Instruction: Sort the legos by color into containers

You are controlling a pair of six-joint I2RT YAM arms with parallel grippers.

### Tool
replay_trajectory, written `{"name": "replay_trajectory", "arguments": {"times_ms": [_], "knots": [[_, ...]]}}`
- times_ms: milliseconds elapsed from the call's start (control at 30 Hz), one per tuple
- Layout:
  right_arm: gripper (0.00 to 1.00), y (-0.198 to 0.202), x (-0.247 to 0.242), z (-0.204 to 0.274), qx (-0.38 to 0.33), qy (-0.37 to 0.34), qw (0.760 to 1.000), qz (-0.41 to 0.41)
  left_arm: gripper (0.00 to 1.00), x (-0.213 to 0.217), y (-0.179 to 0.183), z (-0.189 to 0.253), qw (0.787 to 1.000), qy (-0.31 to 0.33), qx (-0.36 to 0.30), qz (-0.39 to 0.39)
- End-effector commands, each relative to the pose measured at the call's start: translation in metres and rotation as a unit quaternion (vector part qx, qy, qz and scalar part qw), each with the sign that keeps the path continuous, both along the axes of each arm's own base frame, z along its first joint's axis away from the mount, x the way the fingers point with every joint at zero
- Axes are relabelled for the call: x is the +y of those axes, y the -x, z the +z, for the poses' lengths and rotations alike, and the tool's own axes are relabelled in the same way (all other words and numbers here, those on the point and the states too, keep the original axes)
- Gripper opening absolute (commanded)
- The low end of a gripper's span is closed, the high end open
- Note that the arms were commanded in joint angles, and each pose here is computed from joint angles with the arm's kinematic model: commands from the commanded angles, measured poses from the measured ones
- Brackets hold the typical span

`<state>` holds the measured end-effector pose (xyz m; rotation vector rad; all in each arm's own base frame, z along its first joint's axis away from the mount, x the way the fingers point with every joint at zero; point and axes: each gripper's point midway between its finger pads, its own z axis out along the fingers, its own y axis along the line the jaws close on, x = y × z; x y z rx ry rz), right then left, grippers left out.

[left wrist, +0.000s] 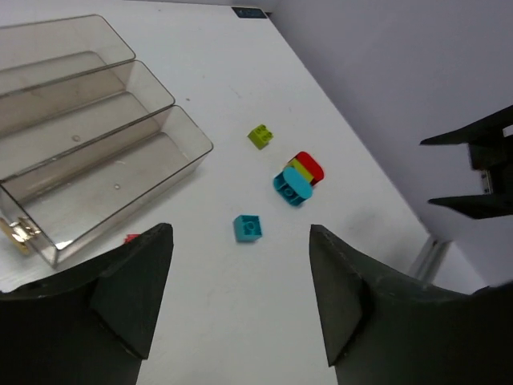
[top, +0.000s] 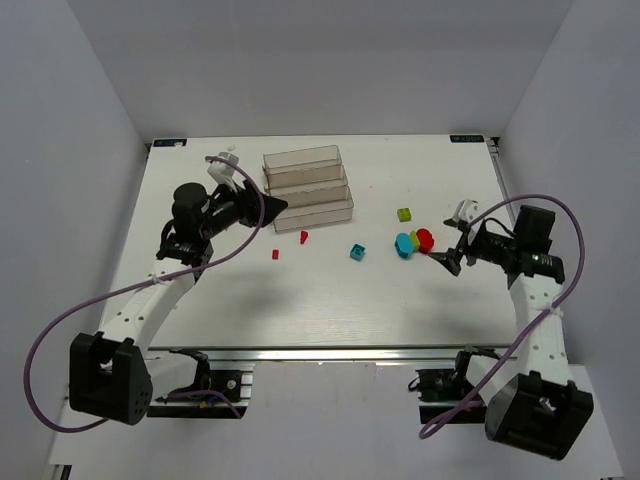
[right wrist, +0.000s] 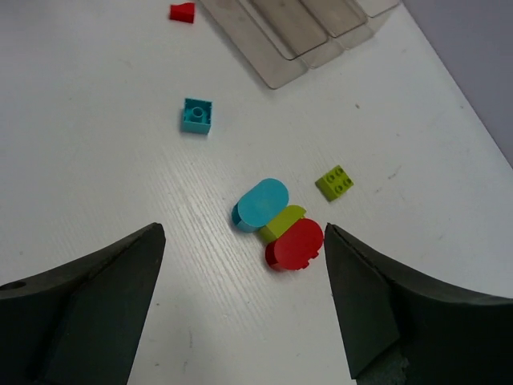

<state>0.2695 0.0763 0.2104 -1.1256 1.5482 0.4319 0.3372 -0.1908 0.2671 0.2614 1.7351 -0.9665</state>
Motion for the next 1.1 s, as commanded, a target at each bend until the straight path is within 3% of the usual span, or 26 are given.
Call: {"name": "replay_trajectory", "arguments": {"times_ms": [0, 67, 133, 167, 200, 267, 433, 600, 767, 1067], "knots": [[0.84, -0.001, 0.014, 0.002, -0.045, 0.024, 0.993, 0.110, 0.82, -0.006, 0.003, 0.016, 1.000, 0.012, -0.008, -0.024], [0.73, -0.003, 0.011, -0.011, -0.041, 0.063, 0.986, 0.149, 0.84, -0.007, 0.002, 0.016, 1.000, 0.009, -0.006, -0.025], [0.71, -0.018, 0.000, -0.033, -0.017, 0.115, 0.976, 0.184, 0.85, -0.007, 0.001, 0.014, 1.000, 0.007, -0.003, -0.026], [0.74, -0.021, -0.005, -0.041, -0.016, 0.135, 0.970, 0.203, 0.85, -0.007, 0.002, 0.014, 1.000, 0.007, -0.002, -0.027], [0.85, -0.019, -0.010, -0.061, 0.004, 0.153, 0.958, 0.241, 0.86, -0.008, 0.001, 0.012, 1.000, 0.007, 0.003, -0.029], [0.89, -0.039, -0.016, -0.070, 0.025, 0.156, 0.956, 0.245, 0.86, -0.009, 0.002, 0.012, 0.999, 0.007, 0.004, -0.034], [0.89, -0.081, -0.020, -0.085, 0.049, 0.189, 0.957, 0.216, 0.86, -0.010, 0.002, 0.010, 0.999, 0.006, 0.007, -0.037], [0.89, -0.094, -0.017, -0.116, 0.075, 0.234, 0.945, 0.214, 0.87, -0.011, 0.003, 0.010, 0.999, 0.011, 0.011, -0.043], [0.89, -0.105, -0.008, -0.138, 0.139, 0.218, 0.946, 0.198, 0.88, -0.013, 0.003, 0.009, 0.999, 0.013, 0.015, -0.046], [0.89, -0.120, -0.013, -0.162, 0.149, 0.256, 0.942, 0.158, 0.90, -0.013, 0.004, 0.010, 0.999, 0.016, 0.015, -0.050]]}}
